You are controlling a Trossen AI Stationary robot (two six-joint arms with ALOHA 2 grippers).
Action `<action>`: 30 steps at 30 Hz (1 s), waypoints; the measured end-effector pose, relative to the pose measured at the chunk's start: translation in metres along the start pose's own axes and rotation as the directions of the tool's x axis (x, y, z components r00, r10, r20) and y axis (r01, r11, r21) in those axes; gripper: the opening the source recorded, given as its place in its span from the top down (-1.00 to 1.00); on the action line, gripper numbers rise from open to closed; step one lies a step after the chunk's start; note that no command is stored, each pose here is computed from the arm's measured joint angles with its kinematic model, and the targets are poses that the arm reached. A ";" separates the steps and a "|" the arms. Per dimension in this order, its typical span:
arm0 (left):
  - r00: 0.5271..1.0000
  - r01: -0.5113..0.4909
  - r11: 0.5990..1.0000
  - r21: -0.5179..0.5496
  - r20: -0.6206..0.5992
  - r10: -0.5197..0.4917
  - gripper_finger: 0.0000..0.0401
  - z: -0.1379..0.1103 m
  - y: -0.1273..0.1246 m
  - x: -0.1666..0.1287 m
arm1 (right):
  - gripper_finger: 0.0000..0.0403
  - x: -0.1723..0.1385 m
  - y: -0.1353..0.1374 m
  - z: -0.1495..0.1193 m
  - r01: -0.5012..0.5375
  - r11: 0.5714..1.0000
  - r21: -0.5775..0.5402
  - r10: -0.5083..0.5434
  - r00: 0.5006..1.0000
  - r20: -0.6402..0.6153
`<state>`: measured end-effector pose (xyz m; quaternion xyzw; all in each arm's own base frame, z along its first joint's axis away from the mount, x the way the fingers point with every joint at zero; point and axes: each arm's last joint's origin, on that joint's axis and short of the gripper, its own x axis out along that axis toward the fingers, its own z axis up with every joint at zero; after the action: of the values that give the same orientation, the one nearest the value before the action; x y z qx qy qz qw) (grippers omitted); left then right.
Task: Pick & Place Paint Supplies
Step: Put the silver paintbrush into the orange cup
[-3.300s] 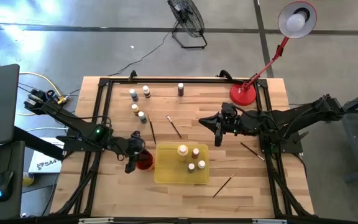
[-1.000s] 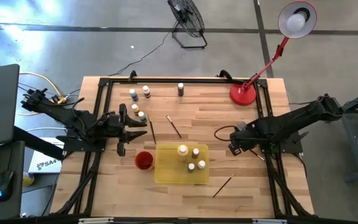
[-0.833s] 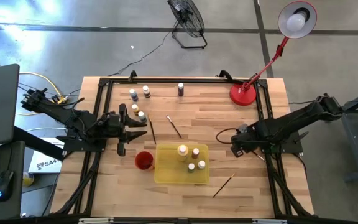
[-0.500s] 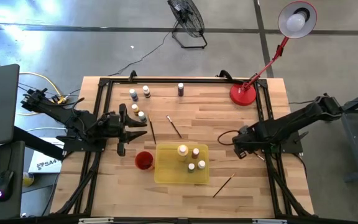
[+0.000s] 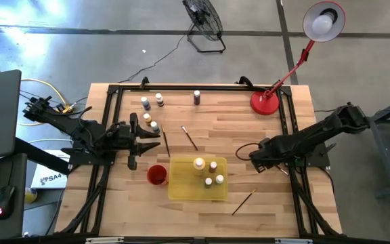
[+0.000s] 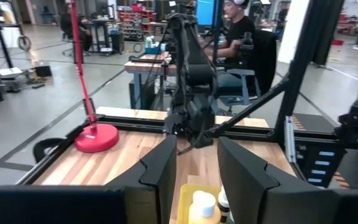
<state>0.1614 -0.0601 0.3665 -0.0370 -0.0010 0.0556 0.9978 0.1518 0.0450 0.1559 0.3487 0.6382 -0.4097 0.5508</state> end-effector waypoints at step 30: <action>0.999 -0.041 0.999 0.001 0.002 0.041 0.42 0.000 0.001 0.000 | 0.55 0.029 0.027 0.005 0.076 0.981 -0.177 -0.084 0.996 -0.039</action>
<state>0.1612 -0.0589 0.3663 -0.0363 -0.0010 0.0761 0.9964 0.1738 0.0515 0.1227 0.2824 0.6977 -0.3655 0.5475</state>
